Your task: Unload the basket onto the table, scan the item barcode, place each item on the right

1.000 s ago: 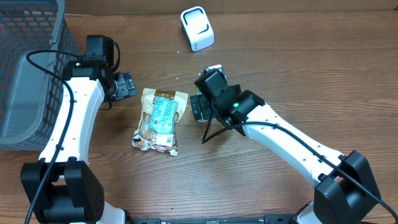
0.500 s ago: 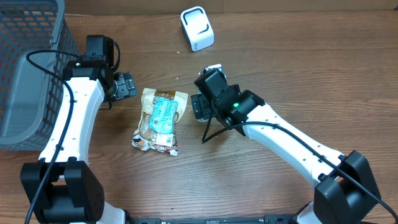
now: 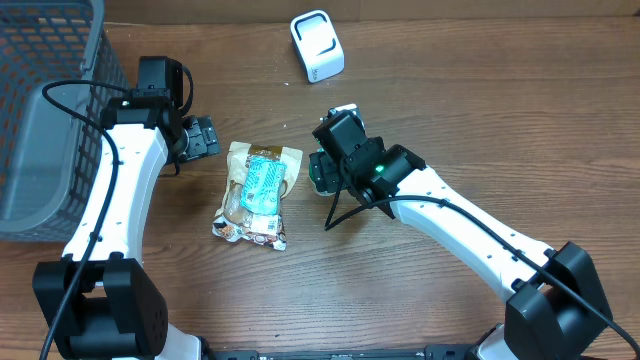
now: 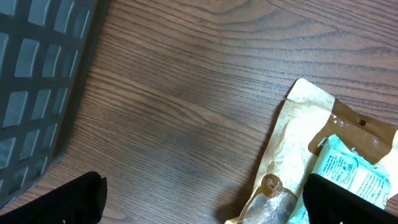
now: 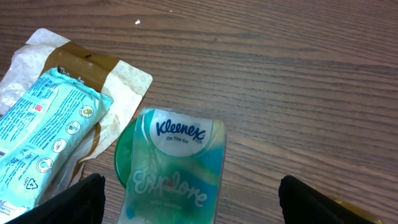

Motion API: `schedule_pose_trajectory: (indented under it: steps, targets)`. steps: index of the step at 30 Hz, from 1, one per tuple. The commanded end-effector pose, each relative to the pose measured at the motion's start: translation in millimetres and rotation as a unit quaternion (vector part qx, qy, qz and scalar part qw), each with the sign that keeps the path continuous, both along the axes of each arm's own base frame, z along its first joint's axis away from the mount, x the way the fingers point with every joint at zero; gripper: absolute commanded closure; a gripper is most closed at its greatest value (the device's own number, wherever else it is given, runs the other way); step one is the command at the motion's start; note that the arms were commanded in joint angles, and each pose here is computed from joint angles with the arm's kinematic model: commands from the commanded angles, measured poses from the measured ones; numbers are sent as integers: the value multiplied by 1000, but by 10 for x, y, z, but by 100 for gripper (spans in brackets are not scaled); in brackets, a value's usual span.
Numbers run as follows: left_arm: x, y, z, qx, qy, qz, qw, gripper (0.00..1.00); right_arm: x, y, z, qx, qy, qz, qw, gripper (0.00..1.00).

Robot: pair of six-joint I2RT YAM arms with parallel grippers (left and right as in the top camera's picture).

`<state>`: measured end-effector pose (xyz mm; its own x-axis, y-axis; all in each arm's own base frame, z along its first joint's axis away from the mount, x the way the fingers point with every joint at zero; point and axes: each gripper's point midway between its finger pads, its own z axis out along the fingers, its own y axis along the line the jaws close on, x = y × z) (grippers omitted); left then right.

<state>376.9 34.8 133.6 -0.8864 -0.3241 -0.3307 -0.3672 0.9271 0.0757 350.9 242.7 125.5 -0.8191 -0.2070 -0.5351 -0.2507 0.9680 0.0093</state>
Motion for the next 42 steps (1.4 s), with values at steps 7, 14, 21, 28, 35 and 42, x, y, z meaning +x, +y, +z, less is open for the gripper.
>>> schedule_pose_trajectory:
  steps: [7, 14, 21, 28, 35, 42]
  targets:
    - [37, 0, 64, 4, -8, -9, 1000, 1, 30, -20, 37, -4, 0, -6, 1000, 14]
    - [37, 0, 64, 4, -8, -9, 1000, 0, 28, -23, 28, -5, 0, -6, 1000, 14]
    - [37, 0, 64, 4, -8, -9, 1000, 0, 21, -61, -34, -12, -1, -10, 1000, 14]
    - [37, 0, 64, 4, -8, -9, 1000, 0, 42, -43, -19, -8, -6, -10, 1000, 13]
    - [37, 0, 64, 4, -8, -9, 1000, 0, 61, -28, -5, -4, -11, -10, 1000, 14]
    - [37, 0, 64, 4, -8, -9, 1000, 0, 60, -30, -6, -5, -10, -10, 1000, 17]
